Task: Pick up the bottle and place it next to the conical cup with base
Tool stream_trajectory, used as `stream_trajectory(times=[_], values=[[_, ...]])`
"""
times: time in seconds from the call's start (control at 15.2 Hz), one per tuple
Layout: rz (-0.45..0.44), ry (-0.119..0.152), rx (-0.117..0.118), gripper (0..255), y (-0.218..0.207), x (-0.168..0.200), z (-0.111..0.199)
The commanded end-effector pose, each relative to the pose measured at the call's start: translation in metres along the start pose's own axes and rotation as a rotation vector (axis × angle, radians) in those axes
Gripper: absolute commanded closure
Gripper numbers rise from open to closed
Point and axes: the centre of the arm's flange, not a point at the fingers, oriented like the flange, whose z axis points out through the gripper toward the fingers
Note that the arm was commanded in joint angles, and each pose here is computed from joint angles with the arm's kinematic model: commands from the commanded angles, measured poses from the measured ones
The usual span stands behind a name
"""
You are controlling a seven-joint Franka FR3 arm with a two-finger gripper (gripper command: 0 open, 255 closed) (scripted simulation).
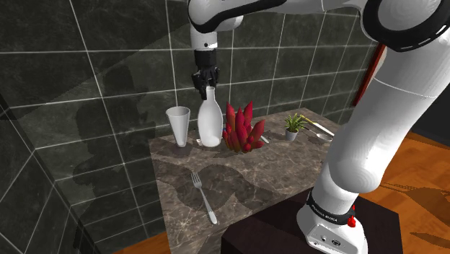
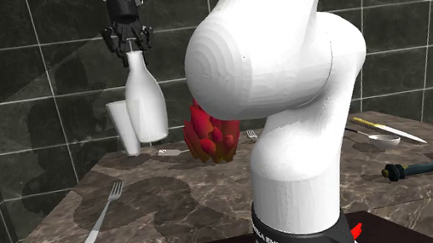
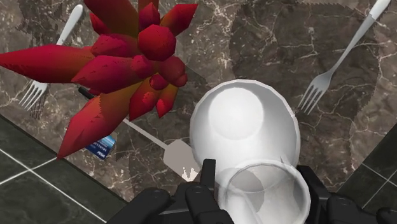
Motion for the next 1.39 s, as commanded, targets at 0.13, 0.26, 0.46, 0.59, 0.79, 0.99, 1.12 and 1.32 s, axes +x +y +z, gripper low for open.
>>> stream_trajectory(times=[0.13, 0.26, 0.46, 0.59, 0.79, 0.99, 1.12, 1.32], values=[[0.0, 0.001, 0.0, 255, 0.0, 0.001, 0.02], [0.0, 0.001, 0.0, 255, -0.001, 0.002, 0.031], [0.0, 0.001, 0.0, 255, -0.001, 0.003, 0.047], [0.0, 0.001, 0.0, 255, -0.001, 0.003, 0.057], [0.0, 0.001, 0.0, 255, -0.002, 0.005, 0.073], [0.0, 0.001, 0.0, 255, -0.002, 0.006, 0.089], [0.0, 0.001, 0.0, 255, -0.002, 0.006, 0.097], [0.0, 0.001, 0.0, 255, -0.002, 0.006, 0.097]])
